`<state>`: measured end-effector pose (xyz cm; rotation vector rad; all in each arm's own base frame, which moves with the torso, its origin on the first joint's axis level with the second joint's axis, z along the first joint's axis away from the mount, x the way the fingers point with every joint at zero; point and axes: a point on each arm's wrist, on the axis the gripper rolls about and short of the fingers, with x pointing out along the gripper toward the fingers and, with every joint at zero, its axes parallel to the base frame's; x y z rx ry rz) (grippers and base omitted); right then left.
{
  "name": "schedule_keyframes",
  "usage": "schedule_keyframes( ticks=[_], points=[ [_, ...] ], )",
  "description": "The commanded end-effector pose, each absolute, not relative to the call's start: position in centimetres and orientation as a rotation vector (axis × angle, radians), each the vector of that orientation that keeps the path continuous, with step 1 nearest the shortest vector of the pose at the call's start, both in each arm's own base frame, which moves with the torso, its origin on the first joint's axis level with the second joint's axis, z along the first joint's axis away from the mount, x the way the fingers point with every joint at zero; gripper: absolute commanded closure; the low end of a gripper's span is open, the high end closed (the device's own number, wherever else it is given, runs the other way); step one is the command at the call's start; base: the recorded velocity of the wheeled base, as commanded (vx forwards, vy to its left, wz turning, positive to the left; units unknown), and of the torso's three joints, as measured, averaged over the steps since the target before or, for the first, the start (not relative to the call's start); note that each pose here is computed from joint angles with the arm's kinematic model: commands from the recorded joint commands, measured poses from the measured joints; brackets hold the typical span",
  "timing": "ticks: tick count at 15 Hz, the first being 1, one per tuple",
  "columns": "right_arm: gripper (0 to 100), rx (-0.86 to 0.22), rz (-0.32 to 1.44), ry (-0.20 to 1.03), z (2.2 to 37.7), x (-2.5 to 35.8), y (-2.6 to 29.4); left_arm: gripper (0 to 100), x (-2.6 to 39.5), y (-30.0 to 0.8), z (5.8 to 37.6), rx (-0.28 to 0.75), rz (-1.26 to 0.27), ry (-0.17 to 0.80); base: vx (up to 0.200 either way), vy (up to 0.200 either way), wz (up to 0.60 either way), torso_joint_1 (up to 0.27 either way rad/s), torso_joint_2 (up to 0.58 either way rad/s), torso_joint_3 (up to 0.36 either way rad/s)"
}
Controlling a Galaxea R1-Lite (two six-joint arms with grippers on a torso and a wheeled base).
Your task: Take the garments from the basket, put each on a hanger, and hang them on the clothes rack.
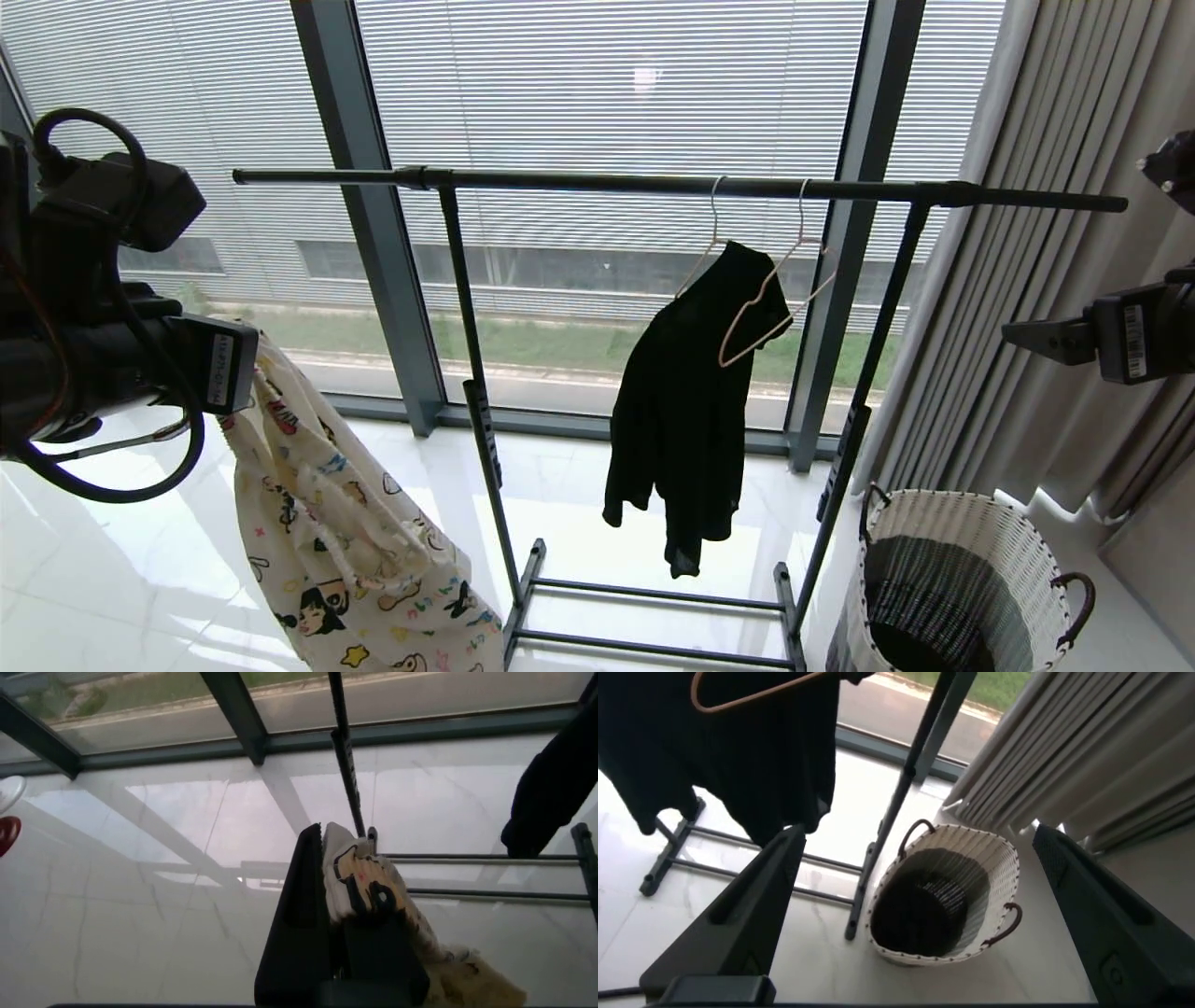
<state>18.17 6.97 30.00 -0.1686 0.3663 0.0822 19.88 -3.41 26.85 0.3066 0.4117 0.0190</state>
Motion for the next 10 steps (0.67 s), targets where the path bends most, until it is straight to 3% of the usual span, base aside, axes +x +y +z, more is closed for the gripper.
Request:
schedule_keyframes(
  ticks=[1,6,10],
  points=[
    [0,-0.169,0.083,0.367,30.0,18.3,7.0,100,19.9,-3.5,26.8,0.308,0.016,0.415,0.0,0.0,0.0,0.0,0.0,0.0],
    [0,-0.168,0.081,0.369,29.5,19.5,7.4,100,19.8,-3.8,27.0,0.307,-0.003,0.403,0.0,0.0,0.0,0.0,0.0,0.0],
    [0,-0.167,0.129,0.355,29.6,19.7,7.6,100,19.5,-3.8,27.1,0.306,-0.003,0.397,0.2,0.0,0.0,-0.004,0.0,0.006]
  ],
)
